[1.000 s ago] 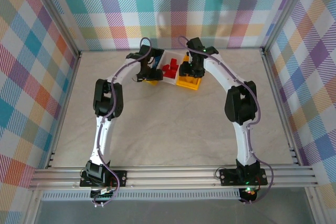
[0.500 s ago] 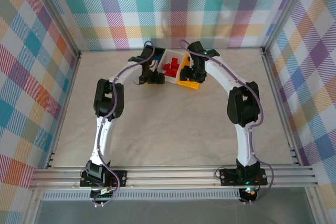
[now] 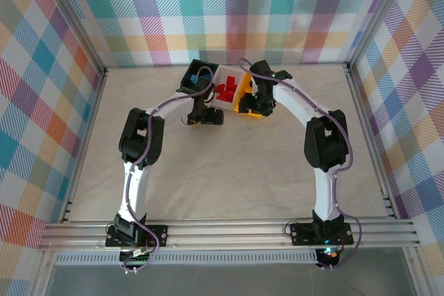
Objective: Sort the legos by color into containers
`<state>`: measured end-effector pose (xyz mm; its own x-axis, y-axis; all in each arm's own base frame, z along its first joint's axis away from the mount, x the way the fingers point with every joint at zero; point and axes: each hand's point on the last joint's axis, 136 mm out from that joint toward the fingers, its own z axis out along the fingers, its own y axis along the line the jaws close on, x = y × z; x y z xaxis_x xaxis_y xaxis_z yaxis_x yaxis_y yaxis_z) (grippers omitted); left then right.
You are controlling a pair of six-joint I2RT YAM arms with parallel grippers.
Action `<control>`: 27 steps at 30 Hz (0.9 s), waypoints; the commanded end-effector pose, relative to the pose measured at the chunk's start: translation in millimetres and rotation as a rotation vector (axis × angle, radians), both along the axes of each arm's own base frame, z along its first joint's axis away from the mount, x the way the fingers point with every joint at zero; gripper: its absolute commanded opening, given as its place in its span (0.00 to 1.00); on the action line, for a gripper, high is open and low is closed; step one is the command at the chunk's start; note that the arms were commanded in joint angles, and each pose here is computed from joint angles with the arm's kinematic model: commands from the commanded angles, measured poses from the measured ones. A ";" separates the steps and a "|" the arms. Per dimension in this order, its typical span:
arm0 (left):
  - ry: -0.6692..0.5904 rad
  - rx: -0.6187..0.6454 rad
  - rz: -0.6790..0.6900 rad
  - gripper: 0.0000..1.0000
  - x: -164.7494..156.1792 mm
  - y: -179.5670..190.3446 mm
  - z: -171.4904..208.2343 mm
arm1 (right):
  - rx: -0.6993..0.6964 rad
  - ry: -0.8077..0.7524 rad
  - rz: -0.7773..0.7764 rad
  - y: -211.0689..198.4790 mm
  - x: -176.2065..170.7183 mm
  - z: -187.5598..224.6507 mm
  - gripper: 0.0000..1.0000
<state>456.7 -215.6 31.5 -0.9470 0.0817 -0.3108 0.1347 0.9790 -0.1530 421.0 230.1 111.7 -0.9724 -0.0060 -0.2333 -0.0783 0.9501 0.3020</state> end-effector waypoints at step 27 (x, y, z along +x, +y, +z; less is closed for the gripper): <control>-0.184 0.152 0.165 0.86 124.6 65.1 -1.8 | 0.085 0.058 0.006 20.7 -10.6 23.1 0.59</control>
<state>536.4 -177.0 27.9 -0.9384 0.0258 -0.3447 0.0420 0.9983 -0.0395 417.0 242.3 140.1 -0.9739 0.0050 -0.2270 -0.0815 0.9255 0.3698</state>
